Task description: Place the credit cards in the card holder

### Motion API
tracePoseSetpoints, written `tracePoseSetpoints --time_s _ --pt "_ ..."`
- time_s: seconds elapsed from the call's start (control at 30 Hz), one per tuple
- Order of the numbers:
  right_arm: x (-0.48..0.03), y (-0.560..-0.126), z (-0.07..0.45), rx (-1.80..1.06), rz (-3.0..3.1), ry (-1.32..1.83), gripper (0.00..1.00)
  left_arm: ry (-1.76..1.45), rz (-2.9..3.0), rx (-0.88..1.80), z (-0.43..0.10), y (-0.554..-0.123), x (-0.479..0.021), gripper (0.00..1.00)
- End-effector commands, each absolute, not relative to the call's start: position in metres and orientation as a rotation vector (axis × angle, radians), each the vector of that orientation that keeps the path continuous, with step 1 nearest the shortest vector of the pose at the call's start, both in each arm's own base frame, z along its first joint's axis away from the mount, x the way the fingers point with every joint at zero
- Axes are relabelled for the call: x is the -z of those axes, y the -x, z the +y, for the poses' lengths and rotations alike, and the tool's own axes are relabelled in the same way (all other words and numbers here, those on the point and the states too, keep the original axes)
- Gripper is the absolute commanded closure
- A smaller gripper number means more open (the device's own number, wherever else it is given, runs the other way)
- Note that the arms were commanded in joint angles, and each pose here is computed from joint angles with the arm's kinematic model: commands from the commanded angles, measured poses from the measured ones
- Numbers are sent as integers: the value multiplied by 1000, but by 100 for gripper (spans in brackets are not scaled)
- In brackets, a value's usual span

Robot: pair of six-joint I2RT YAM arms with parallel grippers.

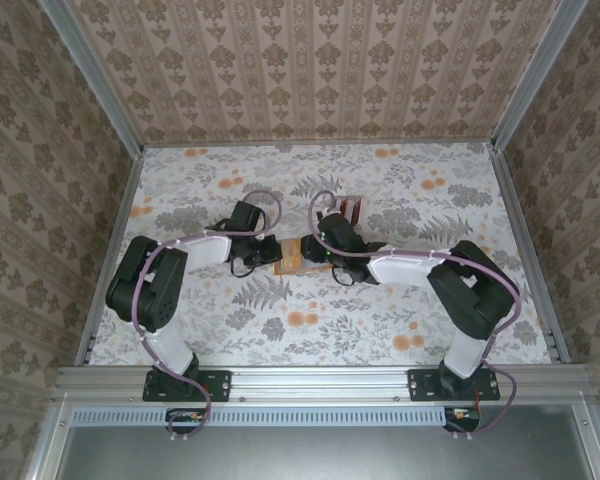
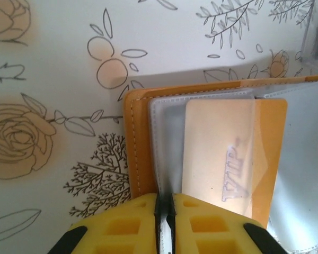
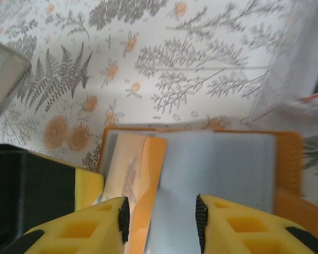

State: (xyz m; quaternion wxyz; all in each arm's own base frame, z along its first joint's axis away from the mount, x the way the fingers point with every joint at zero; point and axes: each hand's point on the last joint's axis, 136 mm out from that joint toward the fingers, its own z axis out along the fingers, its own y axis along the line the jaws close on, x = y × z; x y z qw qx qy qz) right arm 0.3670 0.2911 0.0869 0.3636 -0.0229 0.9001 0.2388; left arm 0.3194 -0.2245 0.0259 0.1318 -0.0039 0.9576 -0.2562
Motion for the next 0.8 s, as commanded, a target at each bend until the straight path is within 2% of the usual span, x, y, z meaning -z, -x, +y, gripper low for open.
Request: tracePoseSetpoints --time_s 0.0,0.1,0.27,0.37,0.57,0.77 --pt "-87 -352 278 -576 2377 137 62 -16 2877 629 -209 -299 -27 84" --pt "-87 -344 277 -605 2407 179 66 -40 2840 616 -210 -306 -46 82" --pt "-73 -328 297 -727 2490 278 68 -82 2797 615 -217 -324 -64 73" --pt "-61 -326 303 -752 2528 290 71 -107 2776 631 -227 -340 -70 71" --pt "-32 -330 304 -703 2600 302 71 -145 2789 648 -244 -363 -58 71" --pt "-14 -328 265 -507 2664 214 74 -153 2849 668 -247 -354 -35 71"
